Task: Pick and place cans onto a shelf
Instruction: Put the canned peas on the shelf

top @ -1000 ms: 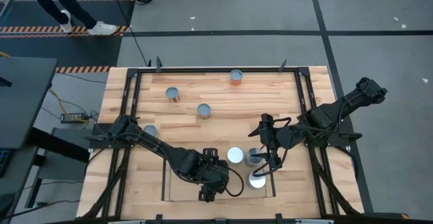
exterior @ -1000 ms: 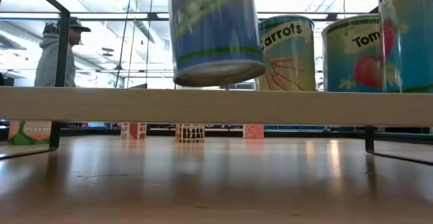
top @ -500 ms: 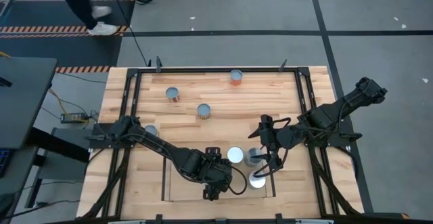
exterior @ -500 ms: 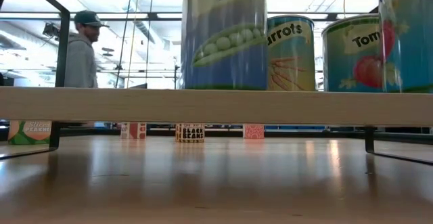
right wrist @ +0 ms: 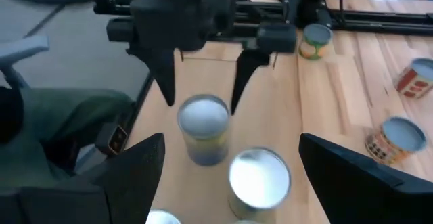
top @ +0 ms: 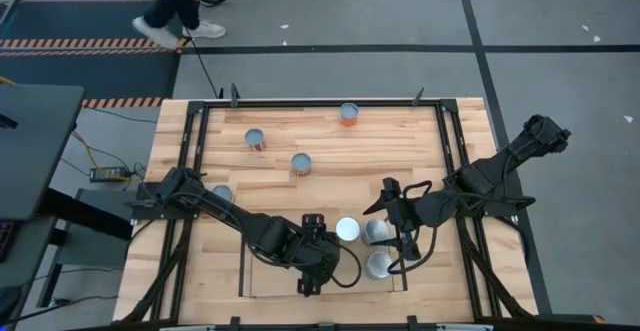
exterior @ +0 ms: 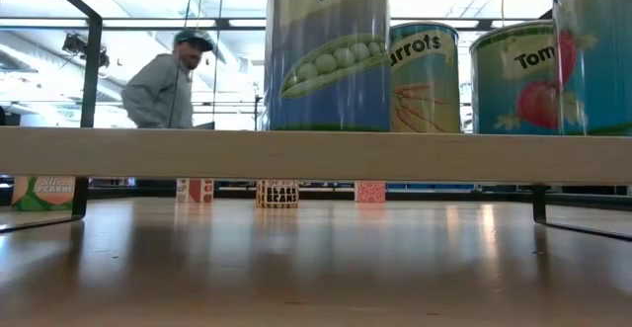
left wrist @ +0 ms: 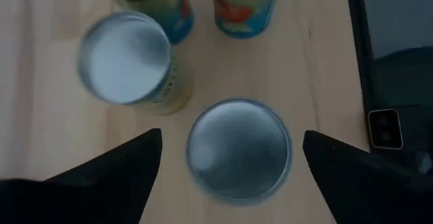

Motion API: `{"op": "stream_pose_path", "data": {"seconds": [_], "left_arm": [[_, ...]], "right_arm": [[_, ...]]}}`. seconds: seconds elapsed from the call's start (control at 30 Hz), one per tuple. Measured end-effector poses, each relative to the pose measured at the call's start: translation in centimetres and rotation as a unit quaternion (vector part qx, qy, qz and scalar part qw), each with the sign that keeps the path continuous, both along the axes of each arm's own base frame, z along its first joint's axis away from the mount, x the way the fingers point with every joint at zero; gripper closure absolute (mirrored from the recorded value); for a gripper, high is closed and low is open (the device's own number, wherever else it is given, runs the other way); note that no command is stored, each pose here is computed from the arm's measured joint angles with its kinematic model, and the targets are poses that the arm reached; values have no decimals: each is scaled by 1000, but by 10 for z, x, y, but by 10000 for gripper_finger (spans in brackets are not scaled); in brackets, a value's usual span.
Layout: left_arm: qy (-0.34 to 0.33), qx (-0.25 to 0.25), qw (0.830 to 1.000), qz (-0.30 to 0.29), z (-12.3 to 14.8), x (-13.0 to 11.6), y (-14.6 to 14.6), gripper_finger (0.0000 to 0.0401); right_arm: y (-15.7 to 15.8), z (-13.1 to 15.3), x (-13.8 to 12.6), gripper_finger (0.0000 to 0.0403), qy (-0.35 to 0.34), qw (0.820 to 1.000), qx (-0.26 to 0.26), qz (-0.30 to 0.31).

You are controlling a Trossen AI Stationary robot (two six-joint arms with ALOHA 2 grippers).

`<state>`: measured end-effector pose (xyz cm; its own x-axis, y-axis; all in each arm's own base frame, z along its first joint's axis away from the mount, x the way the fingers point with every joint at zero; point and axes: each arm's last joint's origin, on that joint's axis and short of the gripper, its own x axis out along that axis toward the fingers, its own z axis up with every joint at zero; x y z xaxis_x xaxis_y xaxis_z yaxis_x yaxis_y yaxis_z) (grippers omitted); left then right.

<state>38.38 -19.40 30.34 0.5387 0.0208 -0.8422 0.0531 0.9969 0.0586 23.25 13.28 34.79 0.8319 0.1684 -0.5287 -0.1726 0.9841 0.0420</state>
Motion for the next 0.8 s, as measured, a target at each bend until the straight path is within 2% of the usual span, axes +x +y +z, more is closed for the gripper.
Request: {"op": "stream_pose_path", "data": {"seconds": [0.13,0.23,0.4,0.5,0.67,0.8], "left_arm": [[-23,29,999,1,20,-17,-3,41],[-49,60,997,3,43,-41,-5,49],[-106,116,987,44,75,-86,-12,55],[-136,135,979,68,85,-110,-15,56],[-132,135,977,96,60,-136,-12,56],[-131,113,975,141,26,-147,3,56]], "right_arm": [[11,-9,17,54,-14,1000,2,4],[21,-20,32,54,-20,1000,-11,16],[40,-39,53,54,-43,998,-24,37],[49,-51,67,55,-57,997,-22,40],[59,-69,82,71,-63,997,-22,45],[63,-85,94,140,-60,997,-12,45]]}}
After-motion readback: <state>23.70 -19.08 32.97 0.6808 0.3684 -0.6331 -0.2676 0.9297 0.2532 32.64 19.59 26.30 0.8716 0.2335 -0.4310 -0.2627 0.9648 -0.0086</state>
